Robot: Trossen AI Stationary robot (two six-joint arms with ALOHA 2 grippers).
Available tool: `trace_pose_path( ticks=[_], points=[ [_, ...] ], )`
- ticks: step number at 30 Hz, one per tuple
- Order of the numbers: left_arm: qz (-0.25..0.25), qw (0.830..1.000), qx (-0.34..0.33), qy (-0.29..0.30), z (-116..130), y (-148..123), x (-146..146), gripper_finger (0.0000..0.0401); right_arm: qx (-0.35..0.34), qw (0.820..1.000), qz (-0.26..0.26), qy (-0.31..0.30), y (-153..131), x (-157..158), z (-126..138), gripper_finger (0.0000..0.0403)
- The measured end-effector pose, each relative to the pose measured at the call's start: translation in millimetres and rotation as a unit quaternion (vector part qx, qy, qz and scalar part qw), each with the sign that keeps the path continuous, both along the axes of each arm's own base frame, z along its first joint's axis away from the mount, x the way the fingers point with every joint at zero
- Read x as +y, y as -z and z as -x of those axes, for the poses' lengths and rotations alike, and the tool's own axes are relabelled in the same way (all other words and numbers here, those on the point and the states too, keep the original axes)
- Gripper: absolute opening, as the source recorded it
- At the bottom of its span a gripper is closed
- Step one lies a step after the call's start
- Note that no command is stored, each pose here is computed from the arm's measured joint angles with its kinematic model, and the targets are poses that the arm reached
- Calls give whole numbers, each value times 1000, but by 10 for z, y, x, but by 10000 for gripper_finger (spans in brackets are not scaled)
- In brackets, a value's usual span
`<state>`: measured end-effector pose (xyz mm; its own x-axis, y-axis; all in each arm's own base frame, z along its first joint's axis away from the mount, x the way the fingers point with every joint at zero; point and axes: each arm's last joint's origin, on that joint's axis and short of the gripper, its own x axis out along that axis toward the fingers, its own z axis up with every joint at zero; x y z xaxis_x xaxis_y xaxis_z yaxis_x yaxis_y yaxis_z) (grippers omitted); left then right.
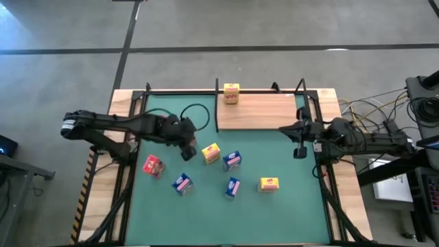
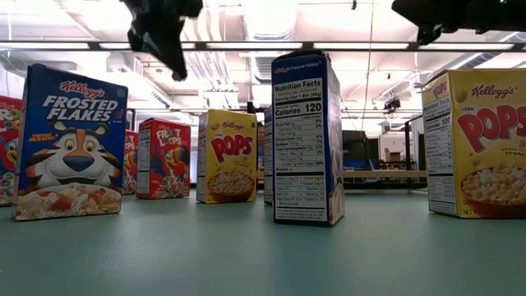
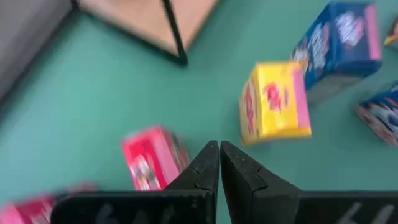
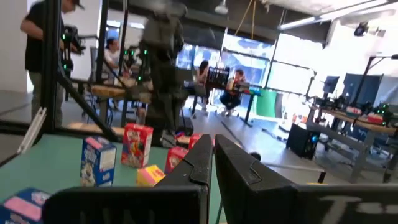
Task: Stack cereal on shelf
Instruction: Put the right red cereal box on the shelf
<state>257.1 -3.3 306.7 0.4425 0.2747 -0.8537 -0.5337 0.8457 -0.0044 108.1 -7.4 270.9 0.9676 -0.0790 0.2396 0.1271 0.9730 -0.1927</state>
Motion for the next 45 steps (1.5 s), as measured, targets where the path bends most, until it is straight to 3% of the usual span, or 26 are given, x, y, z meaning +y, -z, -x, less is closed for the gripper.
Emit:
trace_pose_path(
  ticks=[5, 13, 29, 33, 45],
  points=[
    [89, 993, 59, -59, -29, 106, 167, 0, 2, 1000, 2, 1, 6, 0, -1, 11],
    [155, 980, 72, -105, -72, 163, 388, 19, 3, 1000, 4, 2, 7, 0, 0, 11],
    [112, 979, 108, -131, 20, 307, 566, 262, 9, 1000, 8, 4, 17, -1, -3, 11],
    [111, 979, 115, -128, 25, 391, 567, 277, 9, 1000, 7, 6, 17, -3, -2, 11],
    [119, 979, 108, -125, 17, 552, 563, 267, 9, 1000, 7, 6, 15, -3, -2, 11]
  ],
)
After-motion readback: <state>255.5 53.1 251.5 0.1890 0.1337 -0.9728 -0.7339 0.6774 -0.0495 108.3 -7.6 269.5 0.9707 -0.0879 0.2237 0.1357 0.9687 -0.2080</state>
